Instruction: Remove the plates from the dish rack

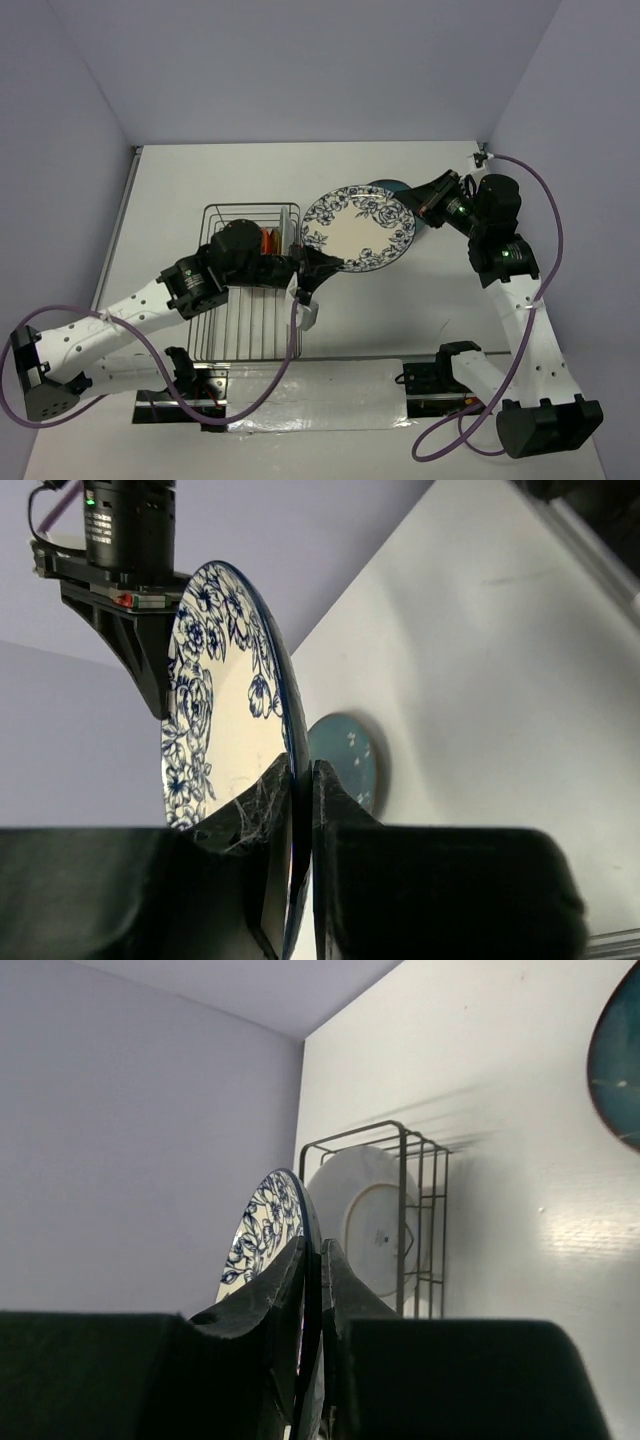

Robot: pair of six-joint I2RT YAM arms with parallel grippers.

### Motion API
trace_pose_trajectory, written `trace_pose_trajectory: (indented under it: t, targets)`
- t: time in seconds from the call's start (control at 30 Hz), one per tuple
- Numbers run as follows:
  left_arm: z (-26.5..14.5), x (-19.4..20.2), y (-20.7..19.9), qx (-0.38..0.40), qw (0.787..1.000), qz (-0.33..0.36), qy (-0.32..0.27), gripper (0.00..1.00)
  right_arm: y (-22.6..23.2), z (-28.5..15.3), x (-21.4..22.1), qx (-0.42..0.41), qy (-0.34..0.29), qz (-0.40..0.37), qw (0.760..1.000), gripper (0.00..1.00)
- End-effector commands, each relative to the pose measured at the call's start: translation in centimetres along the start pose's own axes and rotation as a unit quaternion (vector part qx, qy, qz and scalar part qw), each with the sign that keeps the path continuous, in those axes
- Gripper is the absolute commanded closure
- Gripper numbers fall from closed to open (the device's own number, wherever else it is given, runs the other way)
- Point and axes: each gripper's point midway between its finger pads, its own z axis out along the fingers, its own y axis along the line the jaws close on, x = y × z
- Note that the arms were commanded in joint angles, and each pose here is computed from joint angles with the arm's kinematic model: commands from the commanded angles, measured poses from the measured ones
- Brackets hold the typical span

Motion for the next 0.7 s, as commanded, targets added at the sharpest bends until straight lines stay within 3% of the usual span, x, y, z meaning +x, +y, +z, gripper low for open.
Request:
trace_pose_trajectory:
  t: [0.0,0.17,0.2,0.3,0.4,0.57,0.63,0.67]
  targets:
    - [-1.2,3.3,7.8,-0.139,0.972,0.13,0.134,1.0,6.7,-4.9,5.9,-0.141,0.145,-0.05,0.978,0.95]
    - [-0.8,3.7,7.8,-0.137,0.965,0.155,0.16,1.0,7.0,-4.9,6.3,-0.158,0.162,-0.056,0.972,0.77]
    - [-1.0,3.6,7.9,-0.139,0.964,0.158,0.16,1.0,7.1,-5.0,6.3,-0.159,0.162,-0.058,0.972,0.66]
    - [-1.4,3.7,7.6,-0.144,0.96,0.173,0.165,1.0,7.1,-5.0,6.1,-0.155,0.161,-0.063,0.973,0.48]
    - [-2.2,3.1,8.1,-0.161,0.956,0.182,0.164,1.0,6.9,-5.0,6.3,-0.157,0.165,-0.063,0.972,0.44]
    - [-2.5,2.6,8.4,-0.165,0.956,0.182,0.161,1.0,6.0,-4.7,6.6,-0.146,0.168,-0.068,0.973,0.46]
    - [-2.6,2.9,8.4,-0.166,0.954,0.185,0.168,1.0,5.7,-4.7,6.9,-0.145,0.174,-0.074,0.971,0.62]
    - [-2.5,3.1,8.2,-0.163,0.954,0.187,0.17,1.0,5.5,-4.7,7.0,-0.144,0.175,-0.075,0.971,0.83]
